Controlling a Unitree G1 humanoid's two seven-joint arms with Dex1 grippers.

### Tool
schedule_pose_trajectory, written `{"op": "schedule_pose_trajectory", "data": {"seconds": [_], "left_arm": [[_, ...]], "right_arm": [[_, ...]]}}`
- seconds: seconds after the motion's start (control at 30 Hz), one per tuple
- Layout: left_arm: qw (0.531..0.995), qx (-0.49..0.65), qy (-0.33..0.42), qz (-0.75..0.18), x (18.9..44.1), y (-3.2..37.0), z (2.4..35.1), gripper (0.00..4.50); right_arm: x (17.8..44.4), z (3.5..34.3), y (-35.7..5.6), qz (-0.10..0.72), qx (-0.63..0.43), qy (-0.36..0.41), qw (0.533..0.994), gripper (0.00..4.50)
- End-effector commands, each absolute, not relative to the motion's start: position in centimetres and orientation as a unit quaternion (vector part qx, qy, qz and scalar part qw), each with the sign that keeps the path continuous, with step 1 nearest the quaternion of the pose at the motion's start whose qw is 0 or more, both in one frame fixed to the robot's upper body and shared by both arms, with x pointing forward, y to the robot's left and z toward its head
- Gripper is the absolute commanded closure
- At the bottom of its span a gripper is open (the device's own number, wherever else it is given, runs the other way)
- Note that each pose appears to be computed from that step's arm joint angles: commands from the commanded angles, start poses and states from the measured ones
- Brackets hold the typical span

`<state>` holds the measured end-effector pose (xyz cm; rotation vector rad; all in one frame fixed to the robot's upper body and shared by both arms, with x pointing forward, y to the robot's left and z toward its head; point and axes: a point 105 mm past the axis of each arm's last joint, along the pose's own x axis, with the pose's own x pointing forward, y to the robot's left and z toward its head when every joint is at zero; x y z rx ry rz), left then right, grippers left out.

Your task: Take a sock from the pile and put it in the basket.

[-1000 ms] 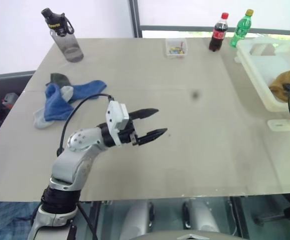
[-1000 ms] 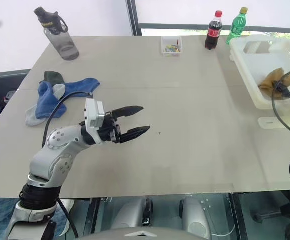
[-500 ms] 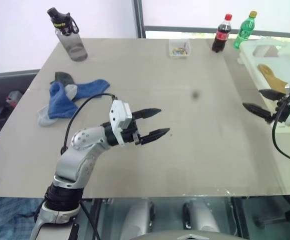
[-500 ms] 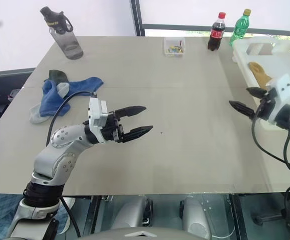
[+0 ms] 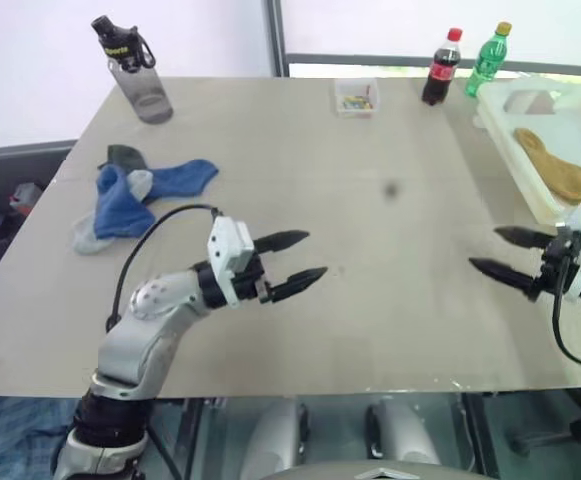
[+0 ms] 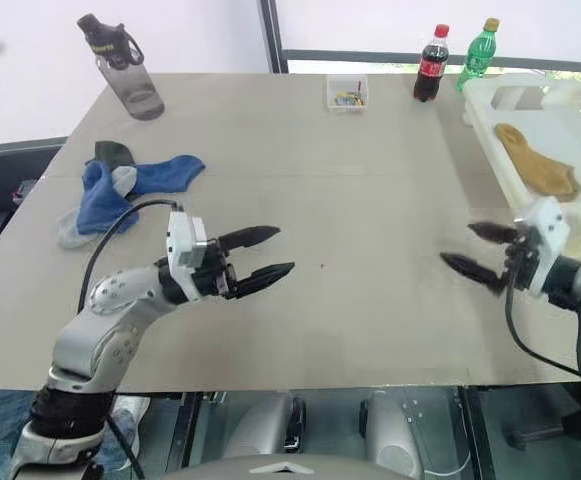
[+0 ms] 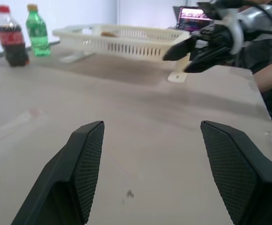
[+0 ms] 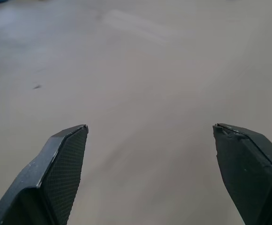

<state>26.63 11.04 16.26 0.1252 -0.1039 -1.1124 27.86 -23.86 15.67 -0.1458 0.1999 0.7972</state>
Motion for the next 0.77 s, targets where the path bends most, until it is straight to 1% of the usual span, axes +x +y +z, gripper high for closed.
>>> {"op": "schedule_pose_trajectory", "data": {"seconds": [0.03, 0.17, 0.23, 0.37, 0.5, 0.6, 0.77], "left_arm": [[0.853, 0.070, -0.070, -0.513, 25.5, 11.7, 17.5, 0.98], [0.871, 0.057, -0.060, -0.484, 24.5, 12.8, 17.3, 0.98], [0.881, 0.054, -0.045, -0.468, 23.8, 13.4, 16.7, 0.98], [0.901, 0.056, -0.006, -0.431, 22.5, 15.1, 15.1, 0.98], [0.916, 0.092, 0.030, -0.390, 22.4, 16.7, 13.7, 0.98], [0.919, 0.108, 0.033, -0.377, 22.5, 17.1, 13.5, 0.98], [0.915, 0.116, 0.037, -0.385, 22.4, 17.3, 13.5, 0.98]], "right_arm": [[25.9, 16.5, -22.4, 0.434, -0.056, 0.073, 0.896, 0.08], [23.7, 15.0, -20.8, 0.480, -0.032, 0.088, 0.872, 0.08], [23.2, 14.7, -20.6, 0.489, -0.028, 0.089, 0.867, 0.08], [23.3, 14.0, -21.2, 0.489, -0.045, 0.092, 0.866, 0.08], [23.9, 14.0, -21.8, 0.486, -0.056, 0.086, 0.868, 0.08], [24.1, 13.9, -22.1, 0.487, -0.064, 0.086, 0.867, 0.08], [24.4, 14.1, -22.4, 0.487, -0.069, 0.077, 0.867, 0.08]]}}
